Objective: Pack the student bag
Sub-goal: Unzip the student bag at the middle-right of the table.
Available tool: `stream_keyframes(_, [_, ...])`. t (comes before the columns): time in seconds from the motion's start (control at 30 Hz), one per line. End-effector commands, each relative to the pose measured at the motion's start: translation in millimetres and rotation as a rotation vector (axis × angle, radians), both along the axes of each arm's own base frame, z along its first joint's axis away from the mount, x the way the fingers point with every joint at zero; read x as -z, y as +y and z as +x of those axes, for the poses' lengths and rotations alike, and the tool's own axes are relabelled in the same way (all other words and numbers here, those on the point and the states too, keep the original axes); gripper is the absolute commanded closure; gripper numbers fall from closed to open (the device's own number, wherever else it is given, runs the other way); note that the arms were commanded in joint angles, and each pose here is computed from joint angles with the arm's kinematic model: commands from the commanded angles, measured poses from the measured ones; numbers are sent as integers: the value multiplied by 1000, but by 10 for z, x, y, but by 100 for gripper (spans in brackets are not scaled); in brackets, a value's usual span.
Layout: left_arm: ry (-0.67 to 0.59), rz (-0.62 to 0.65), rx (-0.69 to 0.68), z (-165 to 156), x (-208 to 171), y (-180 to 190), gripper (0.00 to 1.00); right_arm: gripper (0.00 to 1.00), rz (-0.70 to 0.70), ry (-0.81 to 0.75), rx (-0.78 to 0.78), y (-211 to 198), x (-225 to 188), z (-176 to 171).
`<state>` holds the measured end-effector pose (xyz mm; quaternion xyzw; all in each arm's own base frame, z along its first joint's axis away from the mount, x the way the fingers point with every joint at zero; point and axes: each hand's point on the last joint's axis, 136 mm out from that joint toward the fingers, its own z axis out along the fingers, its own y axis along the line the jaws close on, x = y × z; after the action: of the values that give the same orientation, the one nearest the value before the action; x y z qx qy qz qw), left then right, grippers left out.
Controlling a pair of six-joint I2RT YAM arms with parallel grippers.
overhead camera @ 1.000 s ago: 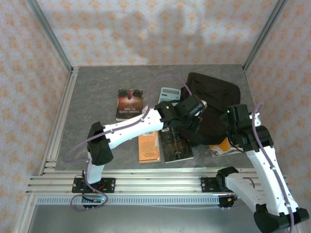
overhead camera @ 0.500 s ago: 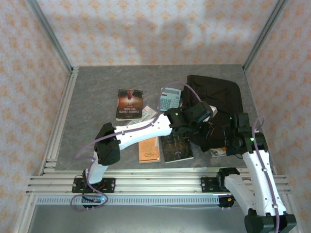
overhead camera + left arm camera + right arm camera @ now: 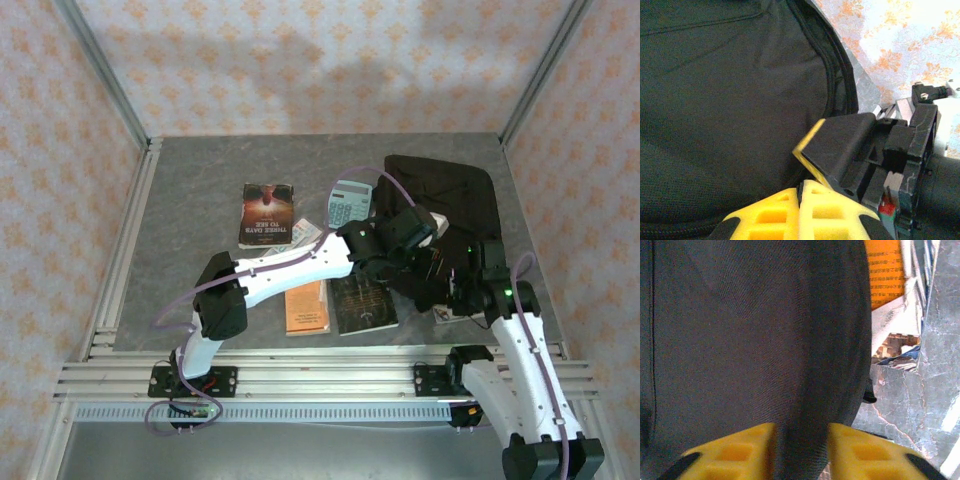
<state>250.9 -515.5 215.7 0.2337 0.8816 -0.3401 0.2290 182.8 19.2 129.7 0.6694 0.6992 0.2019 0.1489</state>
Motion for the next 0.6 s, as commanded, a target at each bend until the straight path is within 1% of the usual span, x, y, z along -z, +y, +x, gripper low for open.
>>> stream_keyframes(0.0, [-67,43,-24,127,-50,138,100,79,-74,2,11,-128,-17,-11])
stream_keyframes(0.07, [-81,81,-50,198,-1,253,100,89,-79,20,-2,-125,53,-31])
stream_keyframes(0.13, [-84,118,-73,262,45,367,100,92,-90,38,-10,-135,114,-53])
stream_keyframes(0.27, [-75,153,-123,393,109,596,100,97,-143,55,-21,-208,136,-84])
stream_keyframes(0.43, [-72,146,-182,557,98,837,100,99,-189,57,-31,-271,112,-82])
stream_keyframes(0.57, [-94,181,-212,675,116,979,100,100,-216,65,-46,-301,131,-77])
